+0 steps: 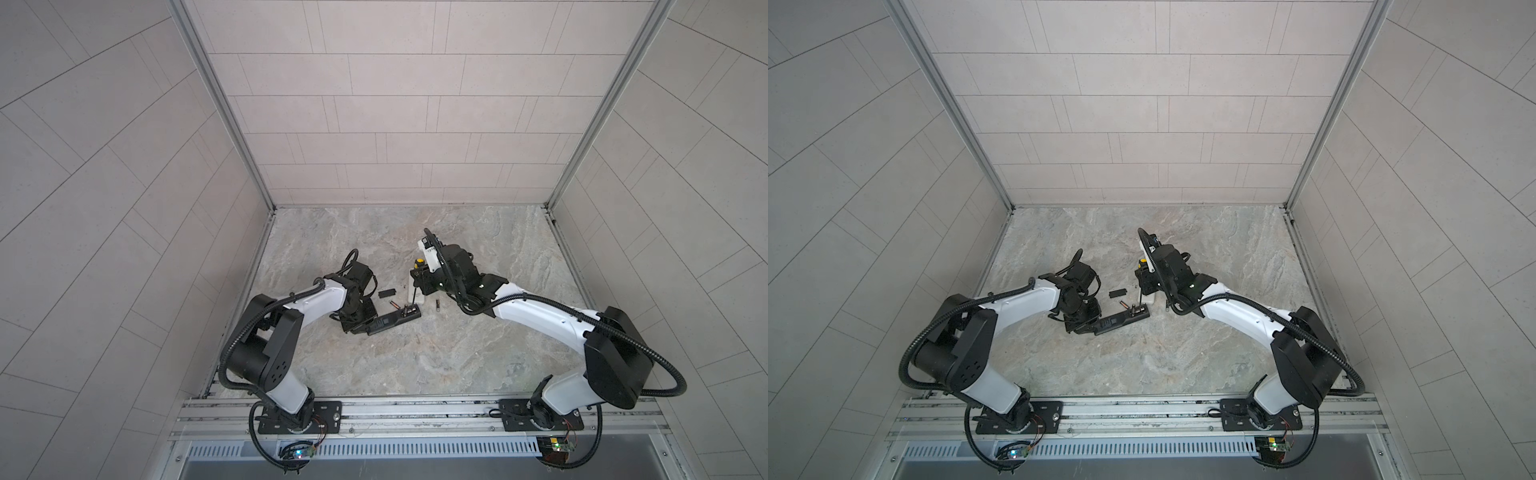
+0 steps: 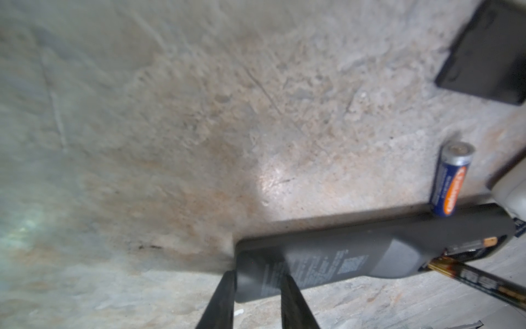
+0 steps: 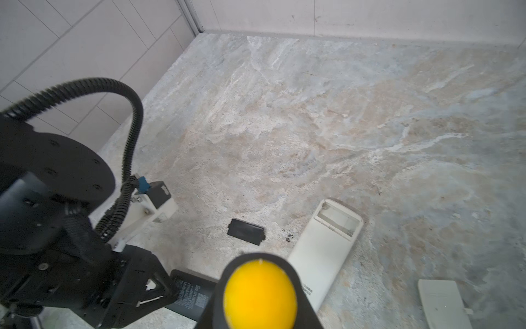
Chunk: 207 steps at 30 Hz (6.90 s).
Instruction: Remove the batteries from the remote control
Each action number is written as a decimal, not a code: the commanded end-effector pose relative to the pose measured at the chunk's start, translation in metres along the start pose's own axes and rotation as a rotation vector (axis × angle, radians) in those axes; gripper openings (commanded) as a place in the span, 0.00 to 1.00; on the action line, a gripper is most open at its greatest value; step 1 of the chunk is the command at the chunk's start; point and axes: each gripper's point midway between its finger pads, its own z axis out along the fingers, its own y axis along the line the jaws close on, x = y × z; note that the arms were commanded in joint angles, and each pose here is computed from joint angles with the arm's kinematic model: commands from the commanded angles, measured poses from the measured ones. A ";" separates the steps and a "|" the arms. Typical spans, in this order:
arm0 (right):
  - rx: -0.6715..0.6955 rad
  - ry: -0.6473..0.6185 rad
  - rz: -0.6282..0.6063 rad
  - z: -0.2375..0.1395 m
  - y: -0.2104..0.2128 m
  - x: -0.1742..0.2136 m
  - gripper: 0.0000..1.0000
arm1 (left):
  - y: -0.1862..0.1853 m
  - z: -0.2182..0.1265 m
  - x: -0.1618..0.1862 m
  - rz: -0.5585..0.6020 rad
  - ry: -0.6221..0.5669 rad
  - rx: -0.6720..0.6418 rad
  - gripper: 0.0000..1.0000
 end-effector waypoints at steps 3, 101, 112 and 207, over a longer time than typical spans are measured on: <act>-0.042 -0.070 0.009 -0.008 0.017 -0.027 0.00 | -0.032 0.026 0.017 0.055 0.079 0.133 0.28; 0.239 0.064 0.063 -0.002 -0.026 -0.006 0.00 | -0.004 -0.016 -0.029 0.539 0.003 -0.207 0.62; 0.251 0.093 0.072 0.011 -0.016 0.001 0.00 | -0.004 -0.013 -0.025 0.554 -0.002 -0.250 0.61; 0.093 0.071 -0.580 0.024 0.082 0.023 0.00 | 0.024 0.023 -0.003 0.149 0.129 -0.056 0.61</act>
